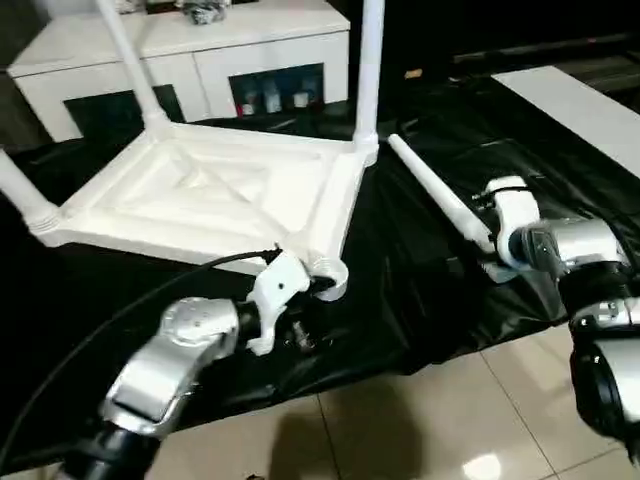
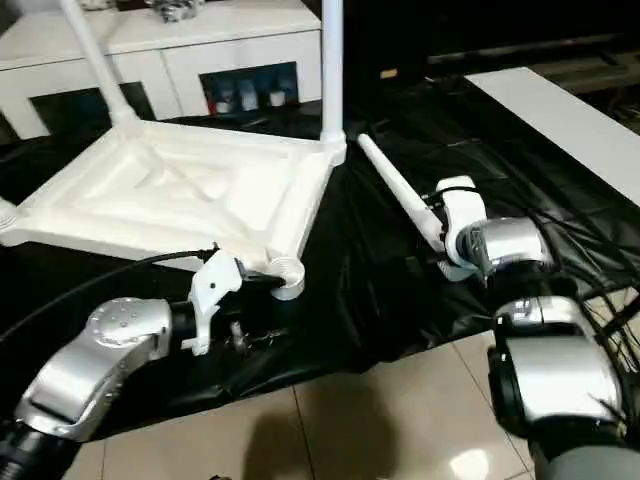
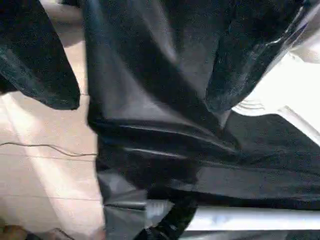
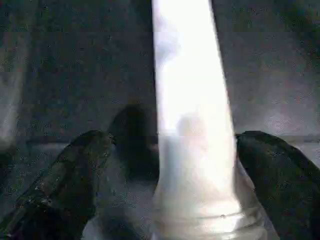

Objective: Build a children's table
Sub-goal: Pick table leg

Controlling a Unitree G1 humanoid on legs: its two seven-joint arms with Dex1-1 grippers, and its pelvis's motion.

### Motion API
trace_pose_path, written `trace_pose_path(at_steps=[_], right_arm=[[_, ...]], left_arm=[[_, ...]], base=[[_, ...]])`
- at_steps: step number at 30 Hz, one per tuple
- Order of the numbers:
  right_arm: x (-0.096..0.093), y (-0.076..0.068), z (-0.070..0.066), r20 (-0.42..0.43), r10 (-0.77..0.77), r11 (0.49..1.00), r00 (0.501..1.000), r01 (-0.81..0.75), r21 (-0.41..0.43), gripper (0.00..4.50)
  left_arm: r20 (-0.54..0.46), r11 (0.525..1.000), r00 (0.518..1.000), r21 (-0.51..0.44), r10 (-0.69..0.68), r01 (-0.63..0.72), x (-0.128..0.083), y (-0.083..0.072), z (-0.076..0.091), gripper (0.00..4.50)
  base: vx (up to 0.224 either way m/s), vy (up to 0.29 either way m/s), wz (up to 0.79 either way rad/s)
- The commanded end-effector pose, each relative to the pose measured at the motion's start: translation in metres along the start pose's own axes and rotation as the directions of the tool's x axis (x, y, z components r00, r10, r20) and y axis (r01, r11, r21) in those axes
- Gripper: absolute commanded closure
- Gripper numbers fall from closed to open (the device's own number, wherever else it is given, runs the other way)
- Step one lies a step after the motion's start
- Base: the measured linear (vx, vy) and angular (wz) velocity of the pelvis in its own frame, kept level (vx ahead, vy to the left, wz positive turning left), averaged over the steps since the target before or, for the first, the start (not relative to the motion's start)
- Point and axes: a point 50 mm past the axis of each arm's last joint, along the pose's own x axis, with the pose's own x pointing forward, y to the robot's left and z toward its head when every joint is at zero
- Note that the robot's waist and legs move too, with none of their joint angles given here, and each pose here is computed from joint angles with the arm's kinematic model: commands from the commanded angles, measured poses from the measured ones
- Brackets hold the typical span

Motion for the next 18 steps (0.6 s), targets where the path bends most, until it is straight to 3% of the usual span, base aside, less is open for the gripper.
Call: trace_pose_path(at_steps=[1,2,11,12,16,18], right_arm=[[-0.001,-0.004,-0.002,-0.034,-0.011,1.0,0.999,0.01,-0.02,0.04],[-0.001,-0.005,-0.003,-0.041,-0.02,0.999,0.999,0.019,-0.027,0.31],[0.0,-0.008,-0.01,-0.105,-0.001,1.0,0.995,-0.002,-0.026,0.84],[0.0,-0.009,-0.011,-0.111,-0.001,1.0,0.994,-0.002,-0.025,1.17],[0.001,-0.009,-0.012,-0.098,-0.005,1.0,0.995,0.005,-0.003,1.35],[0.001,-0.01,-0.009,-0.068,-0.011,1.0,0.998,0.013,0.021,1.64]], left_arm=[[0.011,1.0,1.0,0.005,-0.004,0.004,-0.003,0.001,0.006,0.0],[0.011,1.0,1.0,0.005,-0.003,0.003,-0.004,0.001,0.007,0.0],[0.011,1.0,1.0,-0.023,-0.01,0.01,-0.011,0.001,0.014,0.0],[0.009,1.0,1.0,-0.028,-0.007,0.007,-0.012,0.002,0.014,0.0],[0.015,0.999,0.999,-0.032,0.033,-0.033,-0.016,0.009,0.016,0.0],[0.039,0.996,0.996,-0.035,0.08,-0.078,-0.017,0.015,0.019,0.0]], base=[[0.0,0.0,0.0],[0.0,0.0,0.0],[0.0,0.0,0.0],[0.0,0.0,0.0],[0.0,0.0,0.0],[0.0,0.0,0.0]])
